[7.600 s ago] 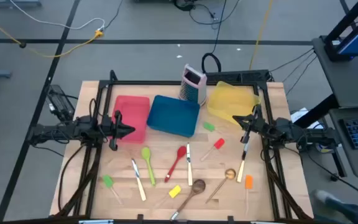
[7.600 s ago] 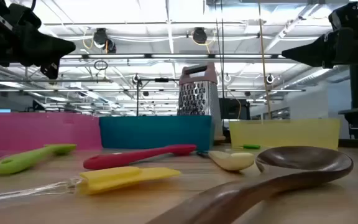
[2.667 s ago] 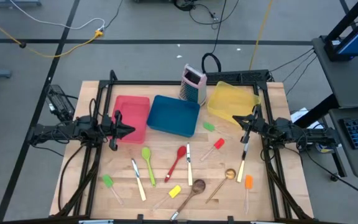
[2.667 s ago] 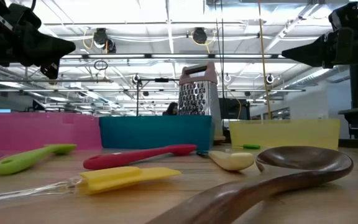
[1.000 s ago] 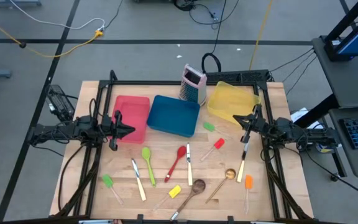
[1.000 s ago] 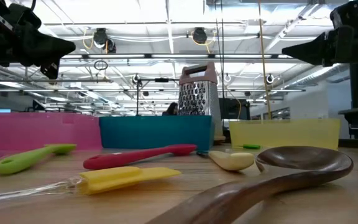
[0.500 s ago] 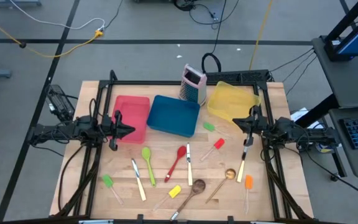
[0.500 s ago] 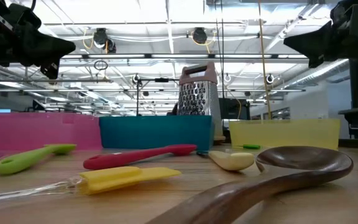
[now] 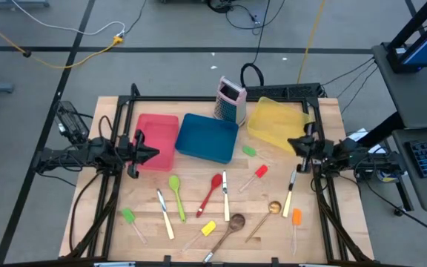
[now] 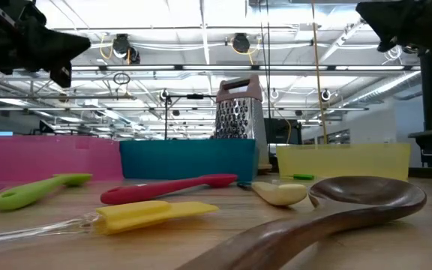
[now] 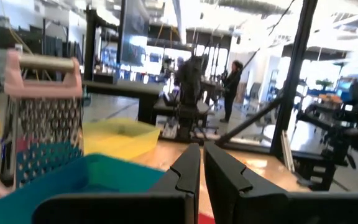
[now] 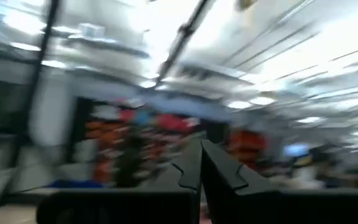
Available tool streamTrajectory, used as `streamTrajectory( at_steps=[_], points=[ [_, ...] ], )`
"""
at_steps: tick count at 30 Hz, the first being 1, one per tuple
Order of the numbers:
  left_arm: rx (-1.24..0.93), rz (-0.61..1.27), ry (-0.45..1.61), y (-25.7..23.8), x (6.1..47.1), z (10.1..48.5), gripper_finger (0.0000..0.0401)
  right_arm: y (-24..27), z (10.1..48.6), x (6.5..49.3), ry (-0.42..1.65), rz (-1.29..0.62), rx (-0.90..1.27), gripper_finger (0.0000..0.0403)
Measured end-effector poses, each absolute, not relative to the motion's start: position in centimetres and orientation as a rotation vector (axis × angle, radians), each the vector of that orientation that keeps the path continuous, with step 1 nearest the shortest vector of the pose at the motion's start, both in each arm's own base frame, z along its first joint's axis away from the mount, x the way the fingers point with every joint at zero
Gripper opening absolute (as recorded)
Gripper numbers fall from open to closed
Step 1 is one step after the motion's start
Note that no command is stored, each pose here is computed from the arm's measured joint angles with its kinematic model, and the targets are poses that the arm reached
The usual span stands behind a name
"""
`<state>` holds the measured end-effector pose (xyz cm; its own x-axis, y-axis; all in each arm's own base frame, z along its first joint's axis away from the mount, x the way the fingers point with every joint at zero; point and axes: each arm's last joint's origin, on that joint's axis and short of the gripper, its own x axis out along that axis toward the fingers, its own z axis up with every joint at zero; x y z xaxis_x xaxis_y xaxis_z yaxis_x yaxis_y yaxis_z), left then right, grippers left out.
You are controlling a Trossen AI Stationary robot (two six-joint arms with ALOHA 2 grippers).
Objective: Pick & Place Kitchen Items
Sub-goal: Put the green spoon into the red bin
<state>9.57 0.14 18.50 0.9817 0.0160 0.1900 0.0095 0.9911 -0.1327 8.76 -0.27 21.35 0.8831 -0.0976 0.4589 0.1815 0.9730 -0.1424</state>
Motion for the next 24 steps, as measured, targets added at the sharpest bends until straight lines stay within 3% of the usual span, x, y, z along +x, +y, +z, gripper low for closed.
streamTrajectory(
  at_steps=[4,14,19,24],
  points=[
    [-0.141,0.0,-0.222,0.1,9.5,18.8,0.0026,0.1,20.9,9.5,-0.412,0.016,-0.027,0.0034],
    [-0.236,0.04,-0.276,0.3,9.4,19.2,0.0026,1.2,20.2,11.8,-0.312,0.151,0.203,0.0125],
    [-0.279,0.021,-0.302,0.3,9.3,19.5,0.0026,2.7,20.4,12.7,-0.349,0.259,0.223,0.0134],
    [-0.383,0.001,-0.306,0.3,9.3,19.5,0.0026,5.0,20.9,15.3,-0.223,0.238,0.189,0.0131]
  ],
)
